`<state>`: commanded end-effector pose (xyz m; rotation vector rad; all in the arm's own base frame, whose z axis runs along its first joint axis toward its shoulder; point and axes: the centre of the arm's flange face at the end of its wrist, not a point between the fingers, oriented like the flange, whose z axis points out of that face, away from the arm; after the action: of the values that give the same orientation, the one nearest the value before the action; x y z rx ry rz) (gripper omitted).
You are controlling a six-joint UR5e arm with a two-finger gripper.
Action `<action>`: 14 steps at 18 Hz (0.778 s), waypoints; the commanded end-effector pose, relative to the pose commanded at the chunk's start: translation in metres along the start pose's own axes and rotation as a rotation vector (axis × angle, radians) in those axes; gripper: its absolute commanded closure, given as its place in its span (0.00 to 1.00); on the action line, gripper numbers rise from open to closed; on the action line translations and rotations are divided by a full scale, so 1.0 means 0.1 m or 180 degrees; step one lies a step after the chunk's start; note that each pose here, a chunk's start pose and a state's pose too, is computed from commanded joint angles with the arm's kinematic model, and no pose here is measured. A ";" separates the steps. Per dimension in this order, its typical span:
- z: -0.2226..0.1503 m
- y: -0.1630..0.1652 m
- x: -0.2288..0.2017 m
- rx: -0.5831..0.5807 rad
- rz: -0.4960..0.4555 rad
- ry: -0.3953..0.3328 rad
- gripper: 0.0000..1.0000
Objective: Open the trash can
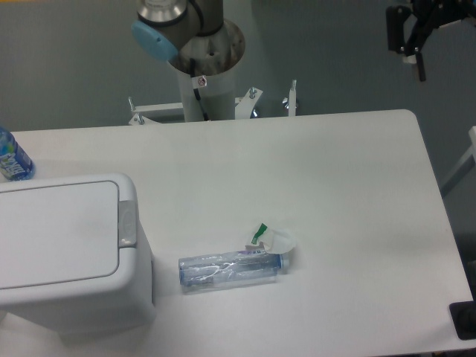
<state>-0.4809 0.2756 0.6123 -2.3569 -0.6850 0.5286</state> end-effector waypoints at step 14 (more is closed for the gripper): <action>0.23 -0.15 1.03 -0.0067 -0.0308 0.0412 0.00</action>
<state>-0.4171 0.3573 0.5852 -2.3404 -0.7433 0.3252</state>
